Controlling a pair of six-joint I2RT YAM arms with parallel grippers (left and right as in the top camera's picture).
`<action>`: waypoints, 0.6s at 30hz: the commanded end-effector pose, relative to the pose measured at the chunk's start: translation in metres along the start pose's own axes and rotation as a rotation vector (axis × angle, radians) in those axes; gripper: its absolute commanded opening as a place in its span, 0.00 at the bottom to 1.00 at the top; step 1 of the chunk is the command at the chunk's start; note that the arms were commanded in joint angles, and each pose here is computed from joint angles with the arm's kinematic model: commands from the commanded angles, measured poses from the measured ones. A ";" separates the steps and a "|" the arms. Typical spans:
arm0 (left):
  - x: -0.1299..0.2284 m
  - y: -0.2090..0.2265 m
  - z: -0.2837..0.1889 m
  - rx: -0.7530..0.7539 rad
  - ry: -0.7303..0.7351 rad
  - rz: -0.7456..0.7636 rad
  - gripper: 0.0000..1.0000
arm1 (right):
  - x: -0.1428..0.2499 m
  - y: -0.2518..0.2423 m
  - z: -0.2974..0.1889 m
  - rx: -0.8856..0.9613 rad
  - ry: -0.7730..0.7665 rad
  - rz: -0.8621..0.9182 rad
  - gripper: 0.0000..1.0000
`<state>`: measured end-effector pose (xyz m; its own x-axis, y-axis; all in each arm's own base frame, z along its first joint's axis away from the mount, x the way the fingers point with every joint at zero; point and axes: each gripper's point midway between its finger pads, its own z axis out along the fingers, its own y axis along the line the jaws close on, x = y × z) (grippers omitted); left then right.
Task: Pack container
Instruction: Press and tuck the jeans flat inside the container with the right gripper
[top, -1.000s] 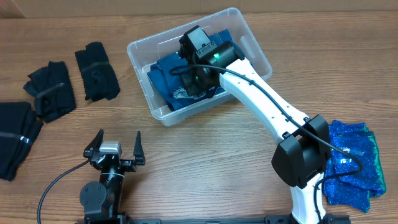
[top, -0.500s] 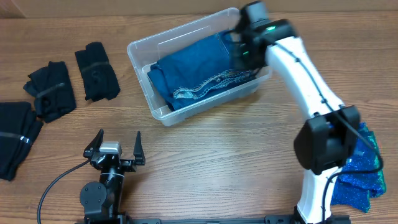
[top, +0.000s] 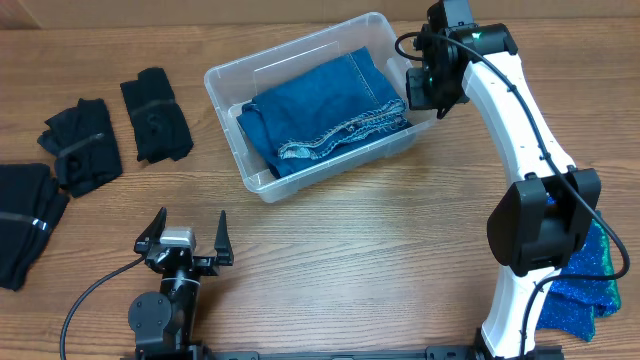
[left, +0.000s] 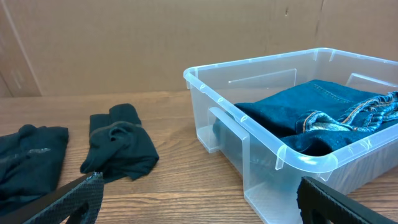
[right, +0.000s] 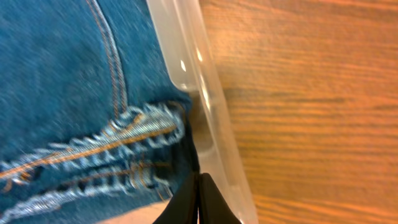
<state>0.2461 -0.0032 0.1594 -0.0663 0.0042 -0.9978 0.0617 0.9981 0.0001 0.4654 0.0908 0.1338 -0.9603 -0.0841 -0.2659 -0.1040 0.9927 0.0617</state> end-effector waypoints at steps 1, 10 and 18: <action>0.000 0.003 0.000 -0.014 -0.005 0.020 1.00 | 0.004 -0.008 -0.010 0.053 0.011 -0.046 0.04; 0.000 0.003 0.000 -0.014 -0.005 0.019 1.00 | 0.029 -0.010 -0.010 0.059 0.114 -0.049 0.04; 0.000 0.003 0.000 -0.014 -0.005 0.020 1.00 | 0.075 -0.014 -0.020 0.085 0.298 0.050 0.04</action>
<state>0.2461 -0.0032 0.1594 -0.0663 0.0042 -0.9978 0.0617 0.9981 0.0001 0.3979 0.0754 0.1245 -0.9954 -0.0950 0.0114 -0.0950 0.9955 0.0047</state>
